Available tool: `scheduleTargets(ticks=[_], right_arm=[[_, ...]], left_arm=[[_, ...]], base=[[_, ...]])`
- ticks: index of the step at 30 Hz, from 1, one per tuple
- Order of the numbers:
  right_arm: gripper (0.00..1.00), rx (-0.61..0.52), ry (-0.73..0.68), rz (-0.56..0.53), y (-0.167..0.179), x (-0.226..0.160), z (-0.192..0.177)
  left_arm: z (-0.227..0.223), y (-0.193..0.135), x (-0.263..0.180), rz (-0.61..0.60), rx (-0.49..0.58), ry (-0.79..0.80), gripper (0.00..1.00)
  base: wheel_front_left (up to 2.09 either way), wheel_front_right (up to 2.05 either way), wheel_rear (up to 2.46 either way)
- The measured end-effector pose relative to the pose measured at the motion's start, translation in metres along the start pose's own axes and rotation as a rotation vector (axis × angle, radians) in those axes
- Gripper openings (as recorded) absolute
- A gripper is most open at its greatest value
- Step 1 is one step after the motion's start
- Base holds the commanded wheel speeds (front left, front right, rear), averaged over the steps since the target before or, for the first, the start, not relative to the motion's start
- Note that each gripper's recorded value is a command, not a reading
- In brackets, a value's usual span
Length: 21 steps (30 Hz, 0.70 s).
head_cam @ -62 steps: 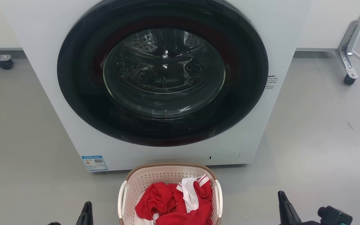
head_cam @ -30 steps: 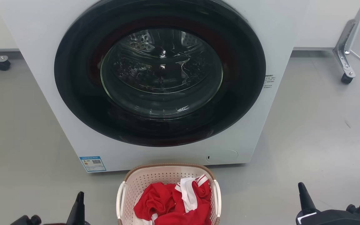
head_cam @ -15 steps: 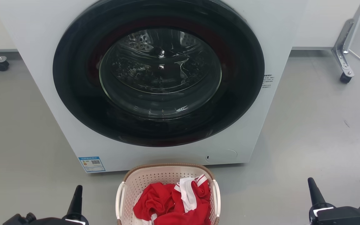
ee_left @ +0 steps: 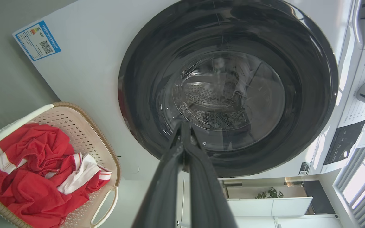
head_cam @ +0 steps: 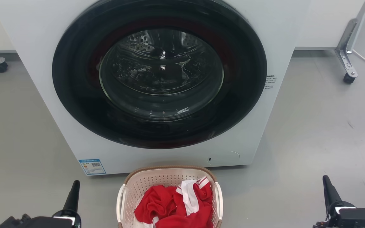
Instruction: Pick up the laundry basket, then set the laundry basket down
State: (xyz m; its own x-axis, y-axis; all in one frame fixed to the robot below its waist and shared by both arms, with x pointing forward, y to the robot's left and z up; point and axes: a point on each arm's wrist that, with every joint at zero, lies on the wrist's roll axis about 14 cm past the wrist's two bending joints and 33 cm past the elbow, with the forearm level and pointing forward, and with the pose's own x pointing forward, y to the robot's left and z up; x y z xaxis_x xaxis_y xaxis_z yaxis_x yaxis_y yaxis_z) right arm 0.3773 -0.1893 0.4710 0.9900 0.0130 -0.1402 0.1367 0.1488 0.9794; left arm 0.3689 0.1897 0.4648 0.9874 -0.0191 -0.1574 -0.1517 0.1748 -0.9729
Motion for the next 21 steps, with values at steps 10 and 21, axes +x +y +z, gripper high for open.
scheduleTargets(ticks=[10, 21], right_arm=[[0.0, 0.134, -0.033, 0.039, 0.005, 0.0, 0.015], [0.0, 0.153, -0.036, 0.055, 0.009, 0.002, 0.017]], left_arm=[[0.004, -0.01, 0.005, -0.048, -0.145, -0.006, 0.0], [0.004, -0.015, 0.008, -0.068, -0.175, -0.005, 0.0]], base=[[0.0, 0.0, 0.0], [0.0, 0.0, 0.0]])
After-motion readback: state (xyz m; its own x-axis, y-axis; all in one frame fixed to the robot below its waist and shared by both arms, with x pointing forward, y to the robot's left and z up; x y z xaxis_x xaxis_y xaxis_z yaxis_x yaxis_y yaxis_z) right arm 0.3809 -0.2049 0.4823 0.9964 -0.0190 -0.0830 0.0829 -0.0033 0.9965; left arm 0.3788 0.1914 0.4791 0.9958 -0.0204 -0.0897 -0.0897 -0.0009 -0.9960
